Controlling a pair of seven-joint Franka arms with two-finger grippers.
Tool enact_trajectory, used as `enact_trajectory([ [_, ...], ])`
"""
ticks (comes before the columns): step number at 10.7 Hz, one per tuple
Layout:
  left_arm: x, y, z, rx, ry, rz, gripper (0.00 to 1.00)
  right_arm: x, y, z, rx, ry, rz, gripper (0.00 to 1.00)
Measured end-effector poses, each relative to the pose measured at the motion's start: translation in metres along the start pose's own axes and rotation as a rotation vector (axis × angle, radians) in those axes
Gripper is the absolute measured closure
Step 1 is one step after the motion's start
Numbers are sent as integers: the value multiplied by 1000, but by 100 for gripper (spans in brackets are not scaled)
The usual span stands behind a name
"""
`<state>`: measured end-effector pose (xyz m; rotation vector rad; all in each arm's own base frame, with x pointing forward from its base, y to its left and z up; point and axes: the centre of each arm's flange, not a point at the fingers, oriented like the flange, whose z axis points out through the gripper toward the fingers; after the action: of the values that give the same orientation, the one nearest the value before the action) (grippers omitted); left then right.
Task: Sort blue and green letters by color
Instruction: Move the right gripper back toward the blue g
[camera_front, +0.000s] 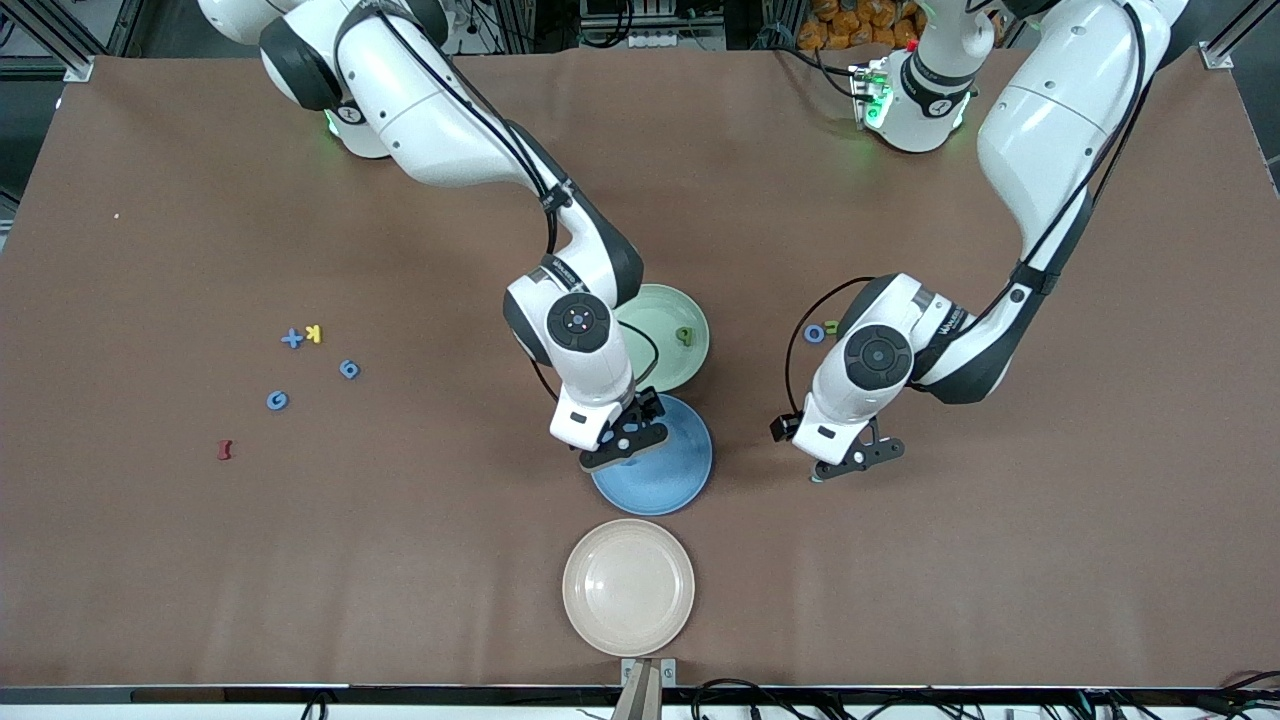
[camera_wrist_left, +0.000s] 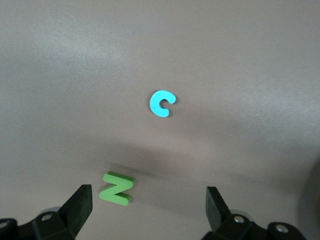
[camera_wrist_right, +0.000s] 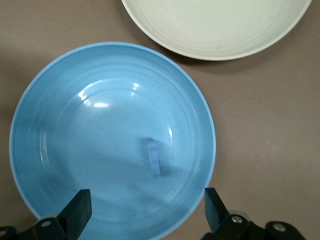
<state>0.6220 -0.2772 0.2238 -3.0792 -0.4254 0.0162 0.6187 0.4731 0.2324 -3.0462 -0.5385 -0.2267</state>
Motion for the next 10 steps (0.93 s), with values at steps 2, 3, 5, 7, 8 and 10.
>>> enact_trajectory([
  [2,-4,-1,4,5,-10,9,0,-1,2,-25,-28,-53,-41,0],
  [3,-6,0,4,4,-11,12,0,-3,5,-37,-41,-91,-85,0],
  [5,-7,1,5,5,-14,15,0,-3,23,-60,-55,-143,-166,0],
  [7,-8,1,6,6,-15,15,0,0,65,-71,-53,-158,-256,0],
  [8,-8,1,5,6,-15,15,0,1,89,-73,-48,-147,-300,0],
  [10,-8,1,5,5,-15,16,0,-6,138,-73,-44,-86,-358,0],
])
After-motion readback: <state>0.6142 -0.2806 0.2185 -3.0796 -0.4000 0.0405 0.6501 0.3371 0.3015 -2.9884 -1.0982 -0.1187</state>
